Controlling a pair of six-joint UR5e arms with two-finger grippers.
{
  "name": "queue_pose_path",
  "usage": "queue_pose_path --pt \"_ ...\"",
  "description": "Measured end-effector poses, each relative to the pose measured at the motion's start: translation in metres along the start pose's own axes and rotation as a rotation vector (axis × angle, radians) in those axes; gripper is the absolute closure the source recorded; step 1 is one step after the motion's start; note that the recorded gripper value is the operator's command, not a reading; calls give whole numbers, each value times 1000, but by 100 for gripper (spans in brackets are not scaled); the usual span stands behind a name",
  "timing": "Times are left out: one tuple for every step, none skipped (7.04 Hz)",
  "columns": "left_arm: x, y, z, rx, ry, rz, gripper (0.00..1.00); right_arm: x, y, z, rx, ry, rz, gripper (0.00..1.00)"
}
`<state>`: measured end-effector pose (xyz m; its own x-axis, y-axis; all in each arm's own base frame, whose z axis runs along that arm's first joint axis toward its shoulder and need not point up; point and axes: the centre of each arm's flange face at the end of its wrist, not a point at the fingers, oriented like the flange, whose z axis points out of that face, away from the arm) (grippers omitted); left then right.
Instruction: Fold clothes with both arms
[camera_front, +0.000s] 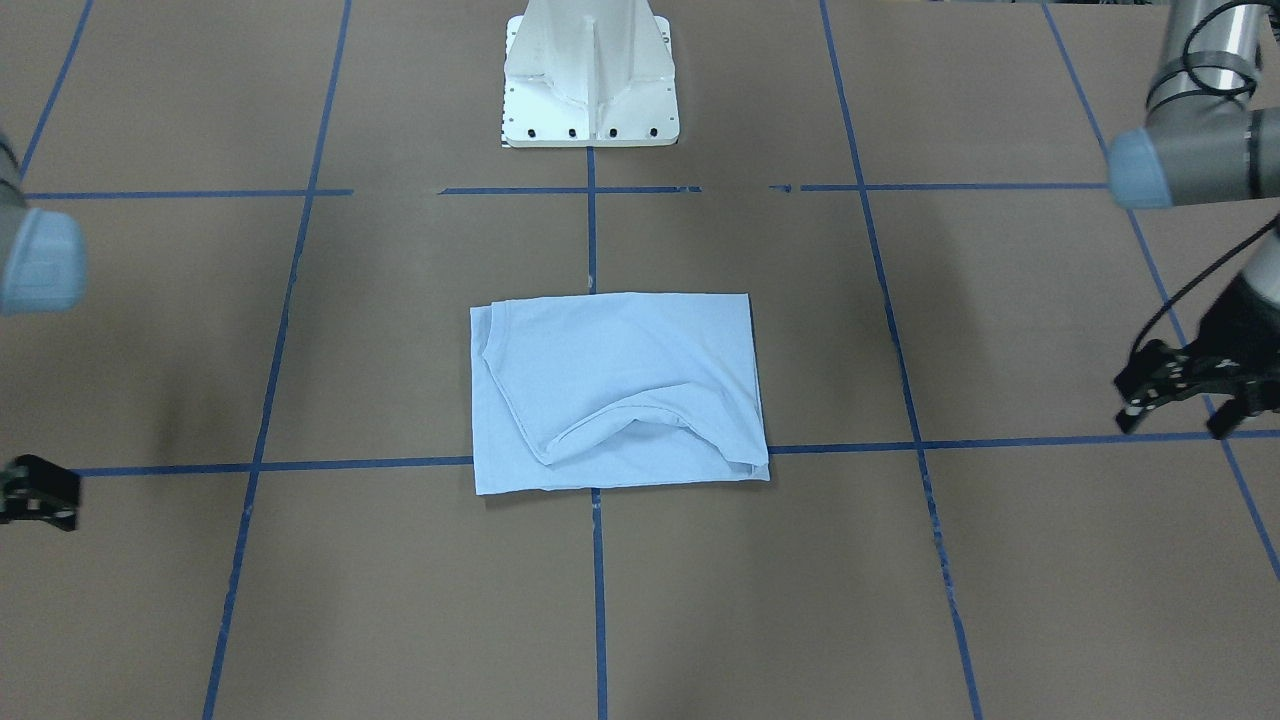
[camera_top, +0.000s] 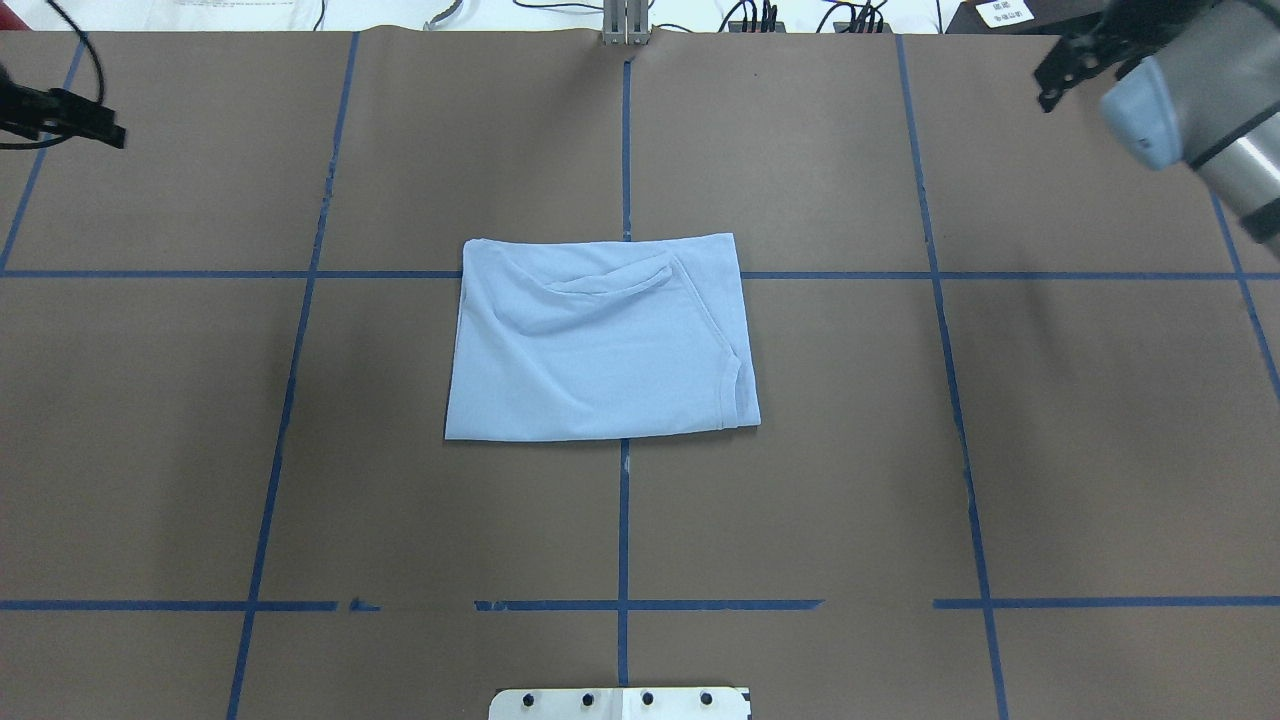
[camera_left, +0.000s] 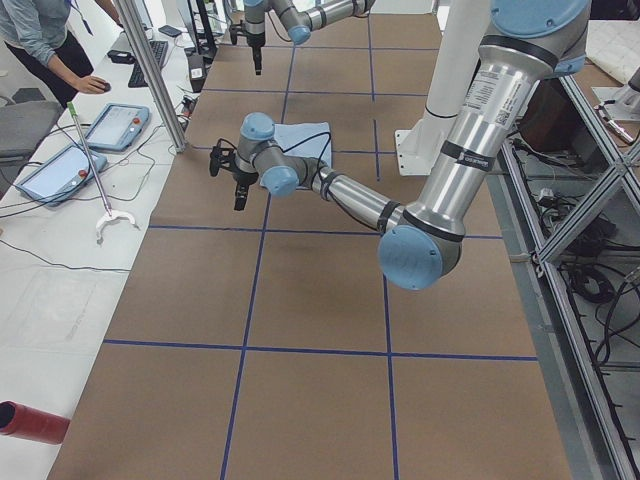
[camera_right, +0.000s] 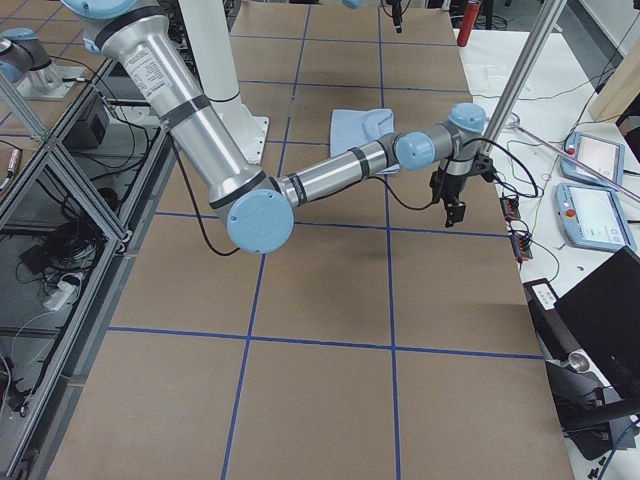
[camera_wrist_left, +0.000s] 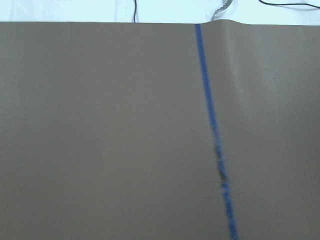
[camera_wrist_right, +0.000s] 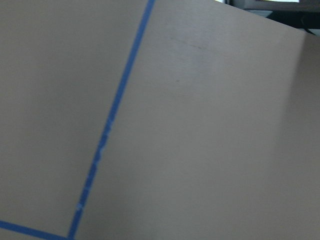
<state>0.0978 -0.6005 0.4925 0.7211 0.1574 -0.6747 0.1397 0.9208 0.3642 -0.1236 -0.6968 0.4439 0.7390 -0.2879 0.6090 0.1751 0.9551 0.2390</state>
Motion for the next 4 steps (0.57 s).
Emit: queue_pose_path --pt "-71 25 -19 -14 -38 85 0 85 47 -7 -8 -47 -14 0" --pt "-133 56 -35 -30 -73 159 0 156 101 -11 -5 -79 -22 0" --pt "-183 86 -46 -56 -91 239 0 204 151 -14 0 -100 -15 0" --pt "-214 112 -51 -90 -89 304 0 225 193 -15 -11 -115 0 0"
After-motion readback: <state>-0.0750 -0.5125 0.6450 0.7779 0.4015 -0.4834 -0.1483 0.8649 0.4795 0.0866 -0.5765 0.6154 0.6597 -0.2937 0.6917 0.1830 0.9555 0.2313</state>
